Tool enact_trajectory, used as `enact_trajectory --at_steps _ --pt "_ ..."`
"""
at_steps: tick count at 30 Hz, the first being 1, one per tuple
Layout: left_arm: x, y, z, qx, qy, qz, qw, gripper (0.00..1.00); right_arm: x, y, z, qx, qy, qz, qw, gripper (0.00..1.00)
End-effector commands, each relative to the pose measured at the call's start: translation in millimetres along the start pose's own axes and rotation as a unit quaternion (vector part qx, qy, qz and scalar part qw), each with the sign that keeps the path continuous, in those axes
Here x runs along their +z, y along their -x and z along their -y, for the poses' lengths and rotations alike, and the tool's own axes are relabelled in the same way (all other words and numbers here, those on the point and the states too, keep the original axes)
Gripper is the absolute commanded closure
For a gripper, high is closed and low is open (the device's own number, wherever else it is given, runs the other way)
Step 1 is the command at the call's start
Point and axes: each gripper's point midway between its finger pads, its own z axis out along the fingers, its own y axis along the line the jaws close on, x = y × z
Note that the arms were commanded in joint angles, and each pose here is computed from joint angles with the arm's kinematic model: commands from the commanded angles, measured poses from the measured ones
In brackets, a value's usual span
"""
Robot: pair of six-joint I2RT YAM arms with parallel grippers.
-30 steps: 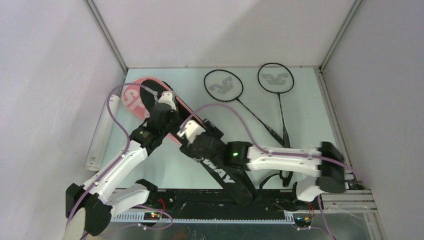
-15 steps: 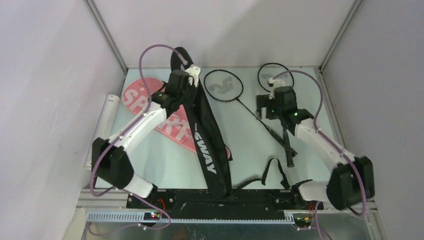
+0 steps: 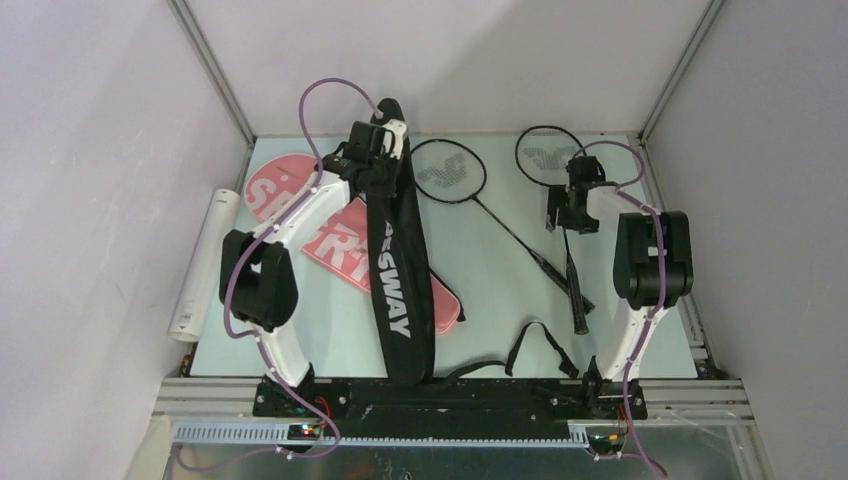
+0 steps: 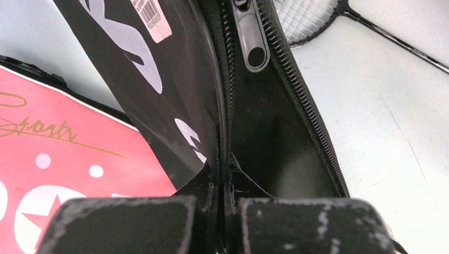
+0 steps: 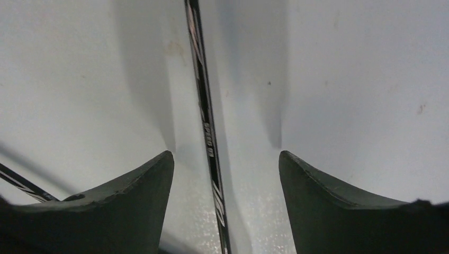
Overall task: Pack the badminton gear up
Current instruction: Pick up the racket from the center of the board.
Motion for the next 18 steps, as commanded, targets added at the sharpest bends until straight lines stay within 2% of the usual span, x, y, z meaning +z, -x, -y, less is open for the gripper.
enact_trajectory --at_steps 1,2,4,6,9,12,16,18 --pt "0.9 28.5 -6.6 -0.039 -0.003 0.028 0.999 1.00 2.1 11.2 -11.2 -0.022 0.018 -0.007 1.000 0.36" --pt "3.6 29.9 -8.6 -0.046 0.002 0.025 0.999 1.00 3.4 7.3 -10.7 -0.020 0.018 -0.016 1.000 0.41" --pt "6.9 33.7 -13.2 -0.056 0.007 0.024 0.998 1.00 3.1 3.1 -11.8 -0.018 0.030 -0.029 0.999 0.84" --pt "9.4 37.4 -17.4 -0.064 0.009 0.023 0.998 1.00 -8.0 7.8 -13.9 -0.013 0.045 -0.023 0.999 1.00" --pt "17.2 34.7 -27.6 -0.079 0.025 0.003 0.997 1.00 -38.7 23.5 -20.6 -0.031 0.046 0.023 0.998 1.00" --pt "19.1 41.7 -38.8 -0.091 0.047 -0.005 0.995 1.00 -95.2 43.9 -21.0 -0.066 0.000 0.102 0.993 1.00" --pt "25.3 39.2 -57.0 -0.112 0.077 -0.028 0.990 1.00 -161.6 29.3 -42.6 -0.110 -0.028 0.174 0.978 1.00" --pt "26.1 37.6 -63.7 -0.119 0.085 -0.039 0.988 1.00 -183.7 8.1 -67.2 -0.149 -0.026 0.201 0.968 1.00"
